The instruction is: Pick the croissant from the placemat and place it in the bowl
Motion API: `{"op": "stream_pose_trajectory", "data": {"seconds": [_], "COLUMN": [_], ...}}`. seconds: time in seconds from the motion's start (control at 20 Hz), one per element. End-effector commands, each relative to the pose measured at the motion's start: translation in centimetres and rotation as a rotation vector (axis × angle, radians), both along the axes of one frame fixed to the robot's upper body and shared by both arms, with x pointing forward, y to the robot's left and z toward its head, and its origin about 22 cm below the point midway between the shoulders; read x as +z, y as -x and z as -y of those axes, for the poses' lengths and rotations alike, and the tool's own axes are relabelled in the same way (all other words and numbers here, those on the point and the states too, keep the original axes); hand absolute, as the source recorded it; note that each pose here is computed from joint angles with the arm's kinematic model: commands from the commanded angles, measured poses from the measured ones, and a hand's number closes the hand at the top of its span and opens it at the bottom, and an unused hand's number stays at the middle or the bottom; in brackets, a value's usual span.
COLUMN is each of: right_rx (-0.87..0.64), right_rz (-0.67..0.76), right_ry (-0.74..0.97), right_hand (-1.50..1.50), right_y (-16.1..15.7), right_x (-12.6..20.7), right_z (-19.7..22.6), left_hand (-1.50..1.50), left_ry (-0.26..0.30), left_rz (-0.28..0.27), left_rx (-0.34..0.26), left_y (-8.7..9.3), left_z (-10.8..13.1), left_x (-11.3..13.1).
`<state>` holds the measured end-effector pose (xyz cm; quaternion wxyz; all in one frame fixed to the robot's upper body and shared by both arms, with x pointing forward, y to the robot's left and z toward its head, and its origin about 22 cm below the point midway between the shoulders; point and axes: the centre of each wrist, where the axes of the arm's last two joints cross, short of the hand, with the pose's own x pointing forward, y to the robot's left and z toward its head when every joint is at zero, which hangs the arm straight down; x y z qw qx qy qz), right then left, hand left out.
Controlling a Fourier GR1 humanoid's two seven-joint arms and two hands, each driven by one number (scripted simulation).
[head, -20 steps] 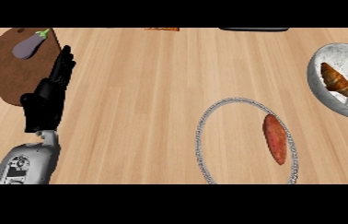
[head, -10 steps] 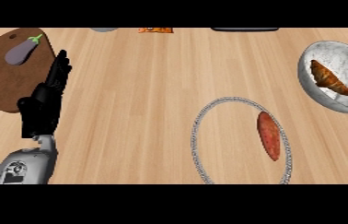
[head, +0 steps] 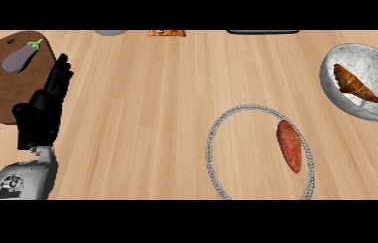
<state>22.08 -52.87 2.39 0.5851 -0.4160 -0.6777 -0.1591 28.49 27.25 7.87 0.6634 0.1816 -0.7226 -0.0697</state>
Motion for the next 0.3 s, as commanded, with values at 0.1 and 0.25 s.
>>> {"op": "stream_pose_trajectory", "data": {"seconds": [0.1,0.25], "right_rx": [0.032,0.019], "right_rz": [0.036,0.028], "right_ry": [-0.009,-0.001], "right_hand": [-1.50,-1.50], "right_y": [3.6,5.8], "right_x": [-0.1,0.0], "right_z": [-2.8,-3.4], "left_hand": [0.00,0.00], "left_ry": [0.011,-0.002], "left_rz": [0.004,-0.002], "left_rx": [-0.003,-0.012], "left_y": [0.5,0.3], "left_z": [2.2,0.6], "left_x": [0.1,0.7]}}
